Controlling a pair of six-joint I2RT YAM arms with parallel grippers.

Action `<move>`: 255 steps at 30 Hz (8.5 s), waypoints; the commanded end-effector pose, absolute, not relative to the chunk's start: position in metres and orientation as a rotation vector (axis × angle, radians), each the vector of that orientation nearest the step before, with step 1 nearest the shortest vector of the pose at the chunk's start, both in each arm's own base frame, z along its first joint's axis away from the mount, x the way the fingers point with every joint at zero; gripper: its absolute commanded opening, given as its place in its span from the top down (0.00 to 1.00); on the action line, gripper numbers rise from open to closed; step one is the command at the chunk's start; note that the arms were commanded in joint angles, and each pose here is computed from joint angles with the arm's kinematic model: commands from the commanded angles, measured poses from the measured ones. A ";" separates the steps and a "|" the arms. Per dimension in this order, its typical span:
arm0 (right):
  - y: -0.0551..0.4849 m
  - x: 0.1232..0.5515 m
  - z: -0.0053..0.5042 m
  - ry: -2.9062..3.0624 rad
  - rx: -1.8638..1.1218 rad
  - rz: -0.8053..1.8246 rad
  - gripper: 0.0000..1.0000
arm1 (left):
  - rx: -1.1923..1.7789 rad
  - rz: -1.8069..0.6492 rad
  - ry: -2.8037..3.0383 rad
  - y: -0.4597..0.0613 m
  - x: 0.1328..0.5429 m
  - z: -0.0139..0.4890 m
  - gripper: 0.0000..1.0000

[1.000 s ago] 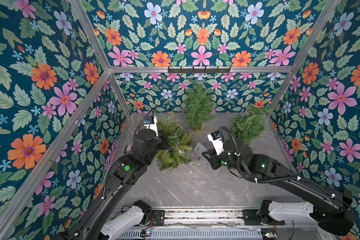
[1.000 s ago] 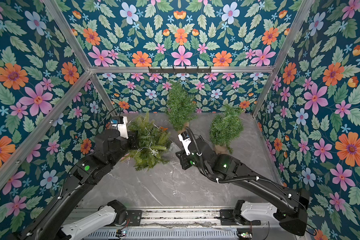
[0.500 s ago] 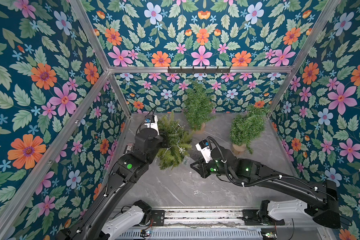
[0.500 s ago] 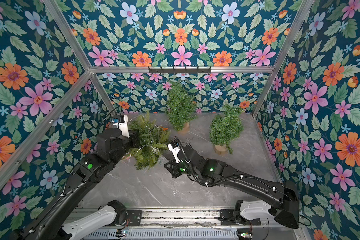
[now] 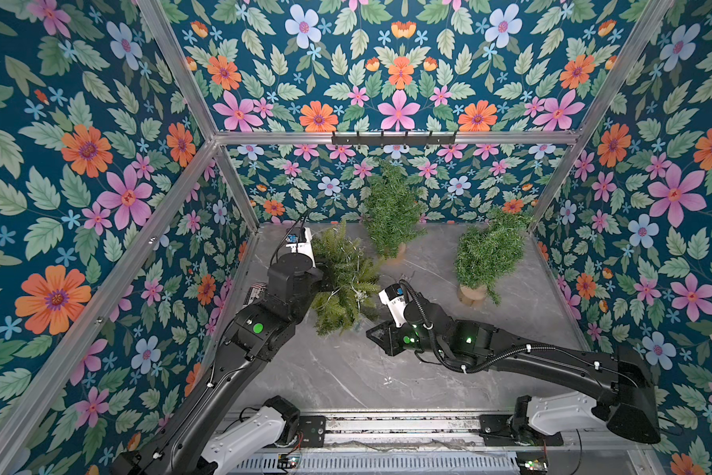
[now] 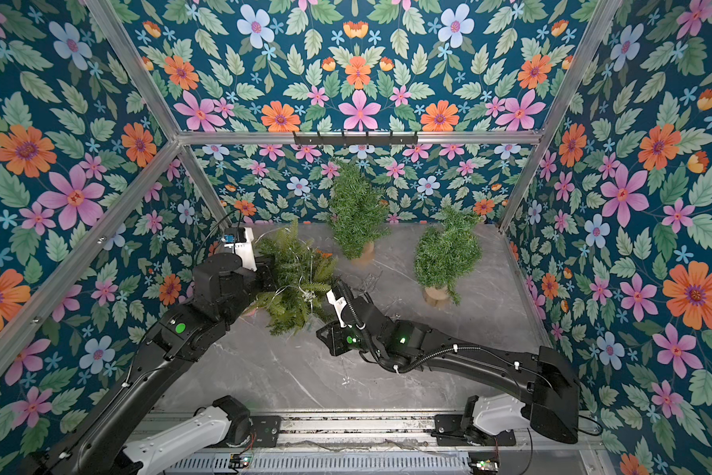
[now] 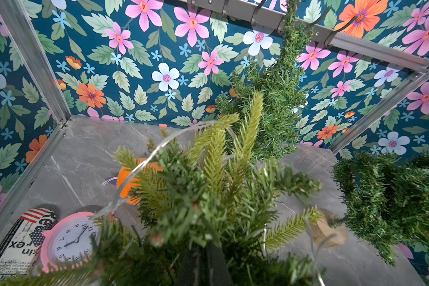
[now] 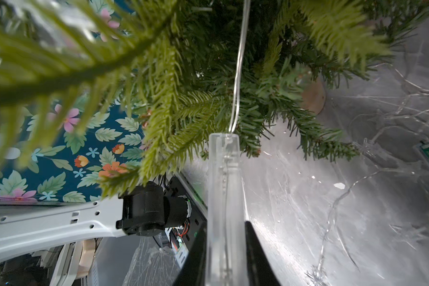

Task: Wrap string light around the christmas tree
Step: Wrap the light string around the Christmas tree, then move the christmas tree to the center of the board.

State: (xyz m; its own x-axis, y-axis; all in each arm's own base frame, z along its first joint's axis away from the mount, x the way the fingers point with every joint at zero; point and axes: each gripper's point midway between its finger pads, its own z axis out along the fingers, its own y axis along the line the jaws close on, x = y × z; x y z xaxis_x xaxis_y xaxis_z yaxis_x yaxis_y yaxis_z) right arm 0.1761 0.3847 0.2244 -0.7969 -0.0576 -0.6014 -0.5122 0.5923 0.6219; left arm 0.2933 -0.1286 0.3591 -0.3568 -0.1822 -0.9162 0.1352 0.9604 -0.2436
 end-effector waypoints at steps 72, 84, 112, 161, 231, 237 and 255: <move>0.413 0.195 0.162 2.095 -0.620 0.887 1.00 | -0.080 -0.230 1.947 -0.115 0.301 0.331 1.00; 0.432 0.224 0.175 1.881 -0.506 0.895 1.00 | -0.075 -0.238 1.953 -0.116 0.300 0.329 1.00; 0.461 0.253 0.142 1.793 -0.433 0.845 0.50 | -0.105 -0.216 1.951 -0.110 0.301 0.330 1.00; 0.288 0.193 0.224 1.858 -0.462 0.585 0.03 | -0.276 -0.028 1.882 -0.041 0.369 0.362 1.00; 0.208 0.196 0.196 1.932 -0.249 0.439 0.03 | -0.255 0.053 1.806 -0.004 0.440 0.355 0.70; 0.209 0.197 0.198 1.933 -0.248 0.441 0.02 | -0.232 0.014 1.790 -0.010 0.437 0.371 0.45; 0.208 0.198 0.201 1.932 -0.246 0.435 0.01 | -0.224 -0.024 1.735 -0.012 0.427 0.411 0.28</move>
State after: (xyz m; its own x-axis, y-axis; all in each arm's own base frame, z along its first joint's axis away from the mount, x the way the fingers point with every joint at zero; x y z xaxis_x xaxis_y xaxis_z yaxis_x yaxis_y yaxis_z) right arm 0.1959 0.2103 0.2002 -0.3909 0.0230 -0.9201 -0.3836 0.9046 0.1856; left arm 0.4268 -0.0128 0.3995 -0.1953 -0.1569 -0.9681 -0.1419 0.9813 -0.1304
